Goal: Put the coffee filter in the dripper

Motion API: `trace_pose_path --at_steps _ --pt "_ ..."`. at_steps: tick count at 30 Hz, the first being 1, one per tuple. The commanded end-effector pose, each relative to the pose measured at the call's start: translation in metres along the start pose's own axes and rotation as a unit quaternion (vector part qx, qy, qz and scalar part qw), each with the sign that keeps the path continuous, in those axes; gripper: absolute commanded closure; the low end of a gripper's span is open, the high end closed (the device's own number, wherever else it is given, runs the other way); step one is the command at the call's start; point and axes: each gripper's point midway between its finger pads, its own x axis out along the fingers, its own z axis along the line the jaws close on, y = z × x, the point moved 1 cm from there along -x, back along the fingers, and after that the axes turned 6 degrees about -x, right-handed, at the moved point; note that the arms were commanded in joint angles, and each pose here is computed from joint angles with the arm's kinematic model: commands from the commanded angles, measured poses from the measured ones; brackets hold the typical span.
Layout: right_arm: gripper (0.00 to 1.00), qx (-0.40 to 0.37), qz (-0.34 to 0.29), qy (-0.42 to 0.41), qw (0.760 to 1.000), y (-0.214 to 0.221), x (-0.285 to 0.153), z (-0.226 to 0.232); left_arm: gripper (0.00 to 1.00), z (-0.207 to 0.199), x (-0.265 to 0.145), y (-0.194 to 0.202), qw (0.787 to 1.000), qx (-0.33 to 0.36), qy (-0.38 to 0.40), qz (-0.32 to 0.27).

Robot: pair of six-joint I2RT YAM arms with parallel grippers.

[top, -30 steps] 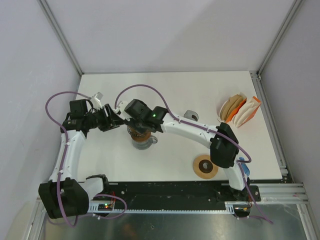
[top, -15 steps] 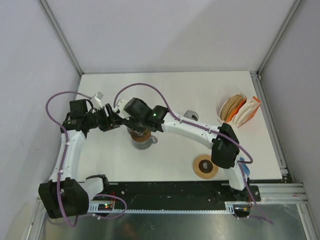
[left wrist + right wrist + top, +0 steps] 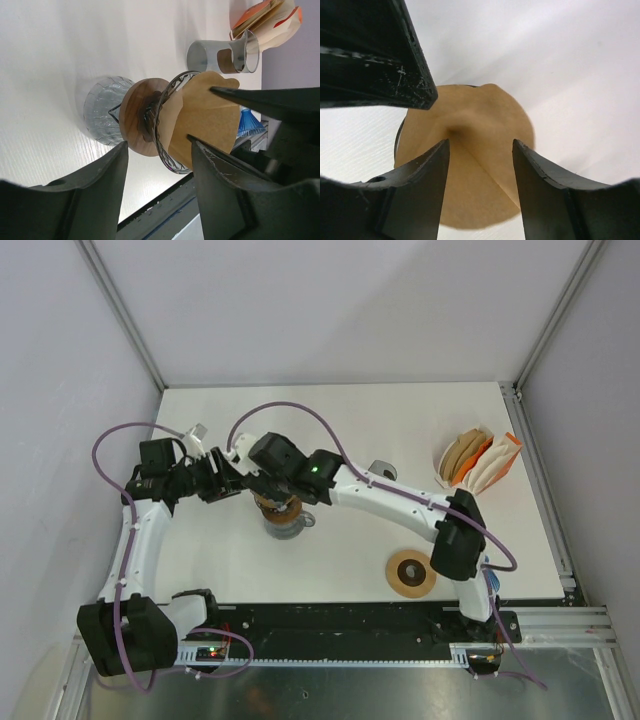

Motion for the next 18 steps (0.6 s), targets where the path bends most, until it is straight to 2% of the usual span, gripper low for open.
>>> trace_pose_path --at_steps 1,8,18 --pt "0.40 0.039 -0.110 0.051 0.992 -0.057 -0.069 -0.032 0.44 -0.009 -0.001 -0.012 0.999 0.032 0.009 -0.017" --pt "0.36 0.106 -0.126 0.067 0.984 -0.041 -0.078 -0.051 0.51 -0.009 0.005 -0.011 0.999 0.046 0.005 -0.016" --pt "0.35 0.188 -0.123 -0.003 0.974 0.005 -0.038 -0.038 0.51 0.000 0.013 -0.006 0.998 0.054 -0.013 -0.010"
